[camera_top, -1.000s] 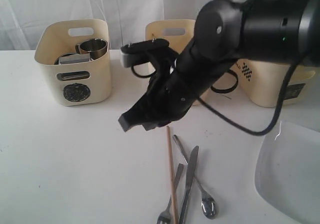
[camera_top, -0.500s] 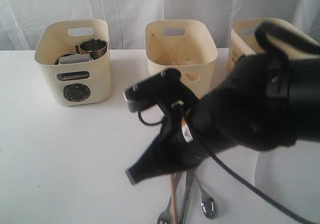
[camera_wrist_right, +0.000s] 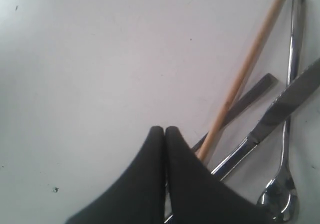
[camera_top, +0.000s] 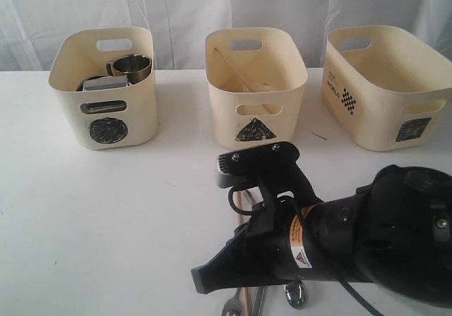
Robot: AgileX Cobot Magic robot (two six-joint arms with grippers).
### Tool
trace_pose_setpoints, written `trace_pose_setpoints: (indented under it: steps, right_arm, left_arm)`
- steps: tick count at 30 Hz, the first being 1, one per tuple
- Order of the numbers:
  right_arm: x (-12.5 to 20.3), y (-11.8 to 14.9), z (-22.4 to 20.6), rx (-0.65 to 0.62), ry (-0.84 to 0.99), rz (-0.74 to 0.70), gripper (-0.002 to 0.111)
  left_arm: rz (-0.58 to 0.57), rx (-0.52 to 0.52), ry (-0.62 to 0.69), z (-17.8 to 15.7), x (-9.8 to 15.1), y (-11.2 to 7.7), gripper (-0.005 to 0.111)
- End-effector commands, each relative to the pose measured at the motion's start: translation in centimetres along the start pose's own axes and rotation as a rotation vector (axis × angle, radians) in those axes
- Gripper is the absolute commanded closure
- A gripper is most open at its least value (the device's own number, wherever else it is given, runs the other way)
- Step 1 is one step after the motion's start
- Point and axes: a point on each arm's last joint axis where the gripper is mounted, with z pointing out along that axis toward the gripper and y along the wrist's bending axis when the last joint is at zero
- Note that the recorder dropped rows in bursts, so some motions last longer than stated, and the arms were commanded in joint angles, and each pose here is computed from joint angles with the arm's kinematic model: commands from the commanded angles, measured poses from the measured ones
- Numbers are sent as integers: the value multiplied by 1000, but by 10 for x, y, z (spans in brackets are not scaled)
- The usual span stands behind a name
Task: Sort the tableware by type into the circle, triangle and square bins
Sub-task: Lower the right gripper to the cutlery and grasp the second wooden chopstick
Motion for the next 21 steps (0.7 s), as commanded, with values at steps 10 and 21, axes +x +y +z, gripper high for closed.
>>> trace_pose_setpoints:
  steps: [10,21]
  right_arm:
    - [14,-7,8,72,135,-105,62]
    - [-20,6,26,105,149,-128,58]
  left_arm:
    - [-8,11,18,1,4,-2,107]
    - [-8,11,18,1,4,-2,107]
